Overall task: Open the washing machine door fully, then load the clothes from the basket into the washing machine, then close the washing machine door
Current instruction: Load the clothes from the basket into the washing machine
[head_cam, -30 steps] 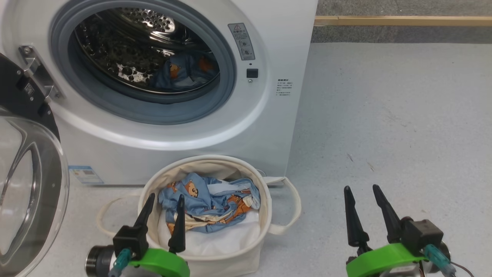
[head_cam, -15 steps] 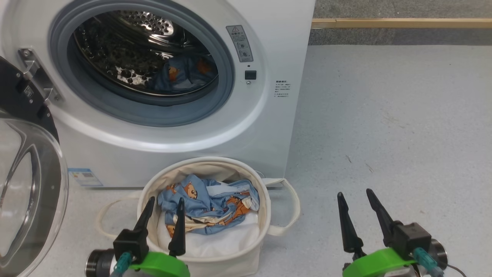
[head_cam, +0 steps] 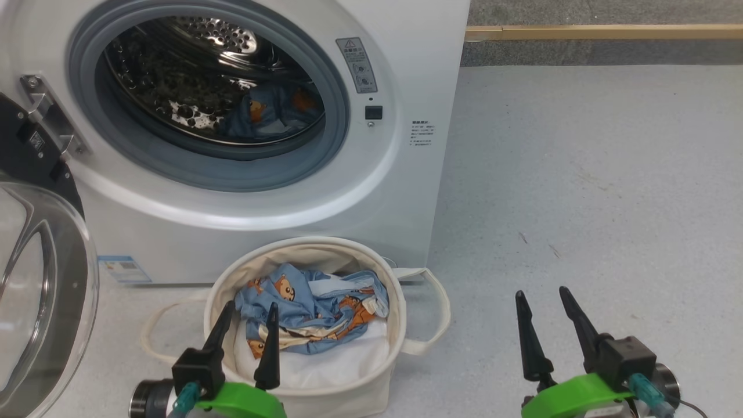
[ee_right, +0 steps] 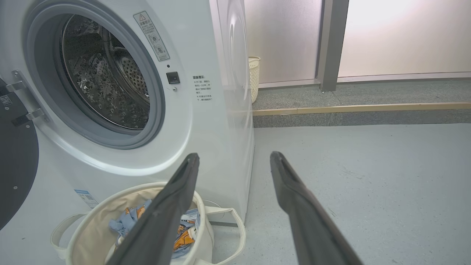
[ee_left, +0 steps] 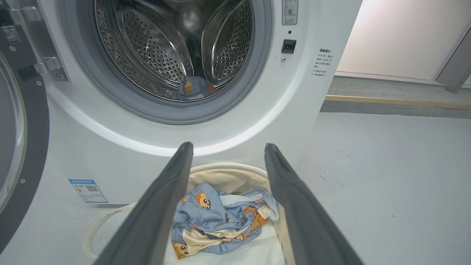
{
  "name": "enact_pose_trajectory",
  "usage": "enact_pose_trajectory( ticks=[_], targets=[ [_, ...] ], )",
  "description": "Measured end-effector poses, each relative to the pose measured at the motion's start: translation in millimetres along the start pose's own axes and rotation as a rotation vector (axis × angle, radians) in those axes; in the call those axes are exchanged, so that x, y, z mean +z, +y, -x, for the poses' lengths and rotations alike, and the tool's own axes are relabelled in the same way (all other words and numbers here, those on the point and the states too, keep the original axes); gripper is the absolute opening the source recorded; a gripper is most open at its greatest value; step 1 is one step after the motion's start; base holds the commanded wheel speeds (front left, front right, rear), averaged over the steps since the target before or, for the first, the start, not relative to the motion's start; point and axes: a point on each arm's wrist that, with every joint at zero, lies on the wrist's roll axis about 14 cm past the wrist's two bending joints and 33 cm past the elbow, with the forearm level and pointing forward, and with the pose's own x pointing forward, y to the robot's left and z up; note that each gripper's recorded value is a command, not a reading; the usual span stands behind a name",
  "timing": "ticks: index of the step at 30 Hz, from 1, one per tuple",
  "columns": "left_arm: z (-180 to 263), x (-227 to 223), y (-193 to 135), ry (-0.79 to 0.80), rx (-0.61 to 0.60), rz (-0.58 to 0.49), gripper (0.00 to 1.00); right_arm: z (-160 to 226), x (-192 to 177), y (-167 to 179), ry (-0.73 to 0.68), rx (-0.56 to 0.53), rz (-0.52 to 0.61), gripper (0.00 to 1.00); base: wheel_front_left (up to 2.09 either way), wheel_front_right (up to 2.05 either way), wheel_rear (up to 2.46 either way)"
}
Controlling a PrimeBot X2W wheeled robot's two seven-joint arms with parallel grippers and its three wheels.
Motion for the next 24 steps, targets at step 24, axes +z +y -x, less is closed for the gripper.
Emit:
enact_pose_trajectory(
  ticks=[24],
  targets=[
    [-18.6,-31.3,-7.1,0.092,-0.023,0.003,1.0,-5.7,-25.7,-20.5,0.078,-0.05,0.013,1.0,0.0,0.0,0.0]
  ],
)
